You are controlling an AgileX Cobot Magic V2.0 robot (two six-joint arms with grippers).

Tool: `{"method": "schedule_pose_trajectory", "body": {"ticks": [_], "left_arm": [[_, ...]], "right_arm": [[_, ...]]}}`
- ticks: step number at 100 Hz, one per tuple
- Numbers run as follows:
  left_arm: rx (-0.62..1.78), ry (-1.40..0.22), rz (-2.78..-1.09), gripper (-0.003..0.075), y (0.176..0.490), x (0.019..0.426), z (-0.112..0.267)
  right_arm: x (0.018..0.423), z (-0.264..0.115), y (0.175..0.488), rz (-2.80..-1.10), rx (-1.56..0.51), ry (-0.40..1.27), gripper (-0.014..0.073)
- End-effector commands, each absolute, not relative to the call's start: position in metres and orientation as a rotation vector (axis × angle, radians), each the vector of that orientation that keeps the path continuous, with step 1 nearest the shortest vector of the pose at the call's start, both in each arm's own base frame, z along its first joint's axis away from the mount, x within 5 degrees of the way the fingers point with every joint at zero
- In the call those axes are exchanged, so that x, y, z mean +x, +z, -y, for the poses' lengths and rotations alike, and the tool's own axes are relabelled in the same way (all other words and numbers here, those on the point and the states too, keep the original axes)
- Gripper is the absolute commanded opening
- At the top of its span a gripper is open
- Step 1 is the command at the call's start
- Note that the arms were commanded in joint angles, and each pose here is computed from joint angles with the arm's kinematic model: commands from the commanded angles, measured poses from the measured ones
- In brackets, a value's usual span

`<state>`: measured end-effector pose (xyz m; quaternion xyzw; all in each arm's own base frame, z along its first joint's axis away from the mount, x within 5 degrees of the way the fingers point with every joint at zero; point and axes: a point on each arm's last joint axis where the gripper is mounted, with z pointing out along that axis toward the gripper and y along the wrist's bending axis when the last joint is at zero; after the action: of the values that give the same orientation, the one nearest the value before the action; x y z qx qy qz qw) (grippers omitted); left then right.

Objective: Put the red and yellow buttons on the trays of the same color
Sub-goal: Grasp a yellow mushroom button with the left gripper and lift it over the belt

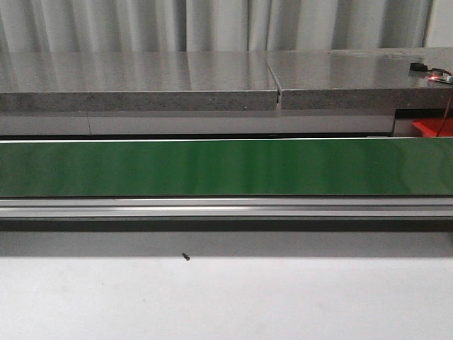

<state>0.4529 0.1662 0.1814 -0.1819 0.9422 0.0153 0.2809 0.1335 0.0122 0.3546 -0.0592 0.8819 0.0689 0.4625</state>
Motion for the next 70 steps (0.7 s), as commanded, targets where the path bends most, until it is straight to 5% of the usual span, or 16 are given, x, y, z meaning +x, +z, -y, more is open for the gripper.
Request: {"method": "schedule_pose_trajectory", "body": {"ticks": [1,29,70], "left_arm": [[-0.457,0.065,-2.397,0.0156,0.222,0.456,-0.164],[-0.452,0.056,-2.415,0.0078,0.246,0.445,-0.16],[-0.455,-0.068,-2.327,0.0076,0.337,0.402,-0.131]], "right_arm": [[0.135,-0.012,0.367,-2.087,-0.129,0.162,-0.0069],[0.135,-0.012,0.367,-2.087,-0.129,0.162,-0.0069],[0.135,-0.012,0.367,-2.087,-0.129,0.162,-0.0069]]}}
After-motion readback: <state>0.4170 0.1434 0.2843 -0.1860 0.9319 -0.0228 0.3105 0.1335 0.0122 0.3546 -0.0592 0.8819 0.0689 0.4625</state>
